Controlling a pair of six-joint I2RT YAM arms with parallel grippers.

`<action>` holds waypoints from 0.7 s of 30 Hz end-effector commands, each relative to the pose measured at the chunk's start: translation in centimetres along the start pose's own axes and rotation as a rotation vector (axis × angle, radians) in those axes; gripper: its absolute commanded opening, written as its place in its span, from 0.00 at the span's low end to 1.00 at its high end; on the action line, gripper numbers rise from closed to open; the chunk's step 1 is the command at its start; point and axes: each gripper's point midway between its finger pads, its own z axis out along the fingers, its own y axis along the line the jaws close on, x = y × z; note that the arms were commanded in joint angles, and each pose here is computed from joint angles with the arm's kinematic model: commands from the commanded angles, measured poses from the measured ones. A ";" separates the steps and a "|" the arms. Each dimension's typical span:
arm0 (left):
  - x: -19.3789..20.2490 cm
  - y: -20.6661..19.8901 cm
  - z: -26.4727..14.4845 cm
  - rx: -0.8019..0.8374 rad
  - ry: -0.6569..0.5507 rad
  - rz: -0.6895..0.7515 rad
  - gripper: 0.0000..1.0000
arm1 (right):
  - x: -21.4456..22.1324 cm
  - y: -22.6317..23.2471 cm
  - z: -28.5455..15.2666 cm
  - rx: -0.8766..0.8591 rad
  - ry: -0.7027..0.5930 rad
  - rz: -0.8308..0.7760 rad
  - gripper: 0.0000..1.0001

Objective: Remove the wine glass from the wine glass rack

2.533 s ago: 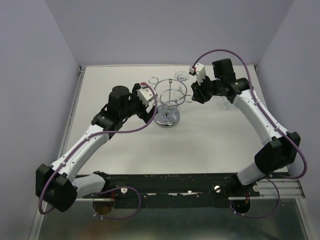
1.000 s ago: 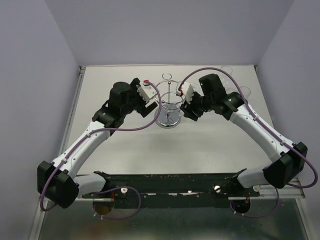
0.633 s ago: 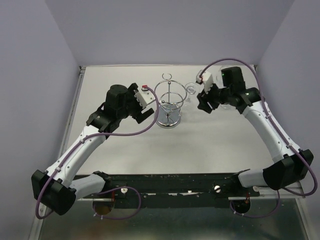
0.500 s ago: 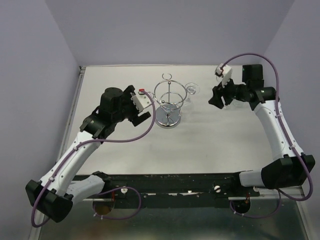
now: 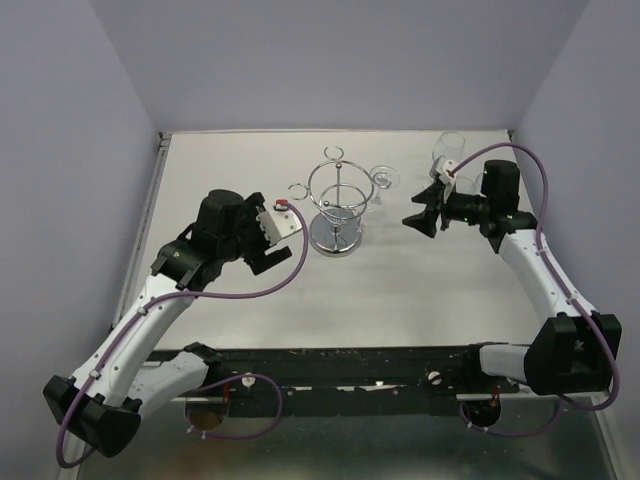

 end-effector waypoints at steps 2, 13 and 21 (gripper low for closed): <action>2.7 -1.3 -0.7 0.041 0.119 -0.008 0.99 | -3.0 -2.0 1.2 -0.006 -0.163 -0.147 0.69; 2.8 0.4 0.1 0.058 0.234 0.030 0.99 | -1.2 -3.7 4.4 -0.039 -0.295 -0.121 0.64; 3.2 1.1 1.2 0.038 0.265 0.012 0.99 | -0.8 -4.0 6.5 -0.095 -0.331 -0.096 0.58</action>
